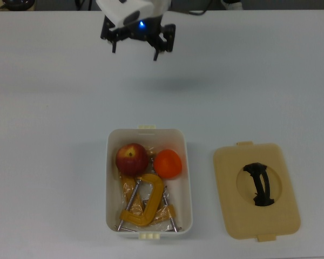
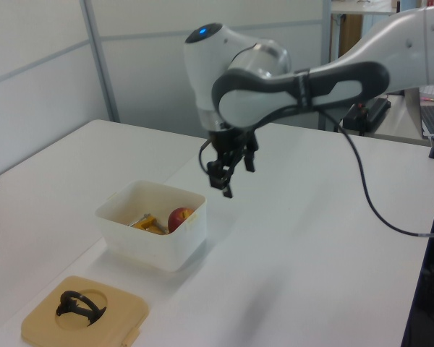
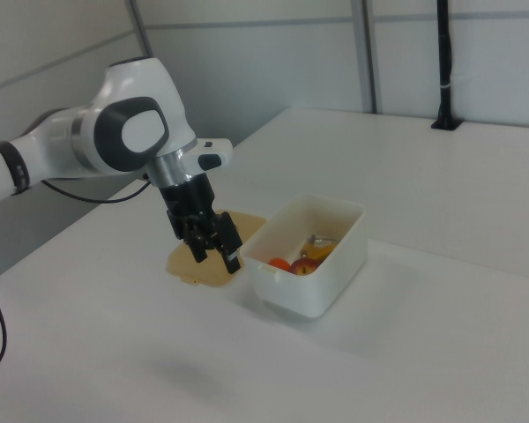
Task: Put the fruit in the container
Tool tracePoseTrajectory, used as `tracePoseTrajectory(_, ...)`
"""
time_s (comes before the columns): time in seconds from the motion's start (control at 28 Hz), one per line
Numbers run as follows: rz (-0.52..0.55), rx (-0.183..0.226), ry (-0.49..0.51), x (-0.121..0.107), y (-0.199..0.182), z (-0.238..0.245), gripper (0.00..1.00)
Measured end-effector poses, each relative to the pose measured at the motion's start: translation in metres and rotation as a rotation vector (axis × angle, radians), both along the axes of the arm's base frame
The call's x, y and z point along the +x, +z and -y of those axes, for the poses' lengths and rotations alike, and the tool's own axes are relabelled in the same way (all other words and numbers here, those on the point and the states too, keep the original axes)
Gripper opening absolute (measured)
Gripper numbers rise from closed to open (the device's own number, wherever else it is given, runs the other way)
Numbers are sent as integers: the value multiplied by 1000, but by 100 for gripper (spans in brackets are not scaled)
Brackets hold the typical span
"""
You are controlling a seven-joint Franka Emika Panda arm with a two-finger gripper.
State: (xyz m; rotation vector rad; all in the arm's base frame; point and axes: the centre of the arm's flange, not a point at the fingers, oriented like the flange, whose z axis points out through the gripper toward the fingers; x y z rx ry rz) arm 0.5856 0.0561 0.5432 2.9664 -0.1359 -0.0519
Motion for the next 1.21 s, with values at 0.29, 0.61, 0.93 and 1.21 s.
tracePoseTrajectory(0.29,-32,47,-10,-26,25,30,100)
tracePoseTrajectory(0.61,29,107,-26,-26,34,43,100)
tracePoseTrajectory(0.93,93,112,-38,-20,35,53,100)
tracePoseTrajectory(1.21,98,112,-47,-21,38,59,100)
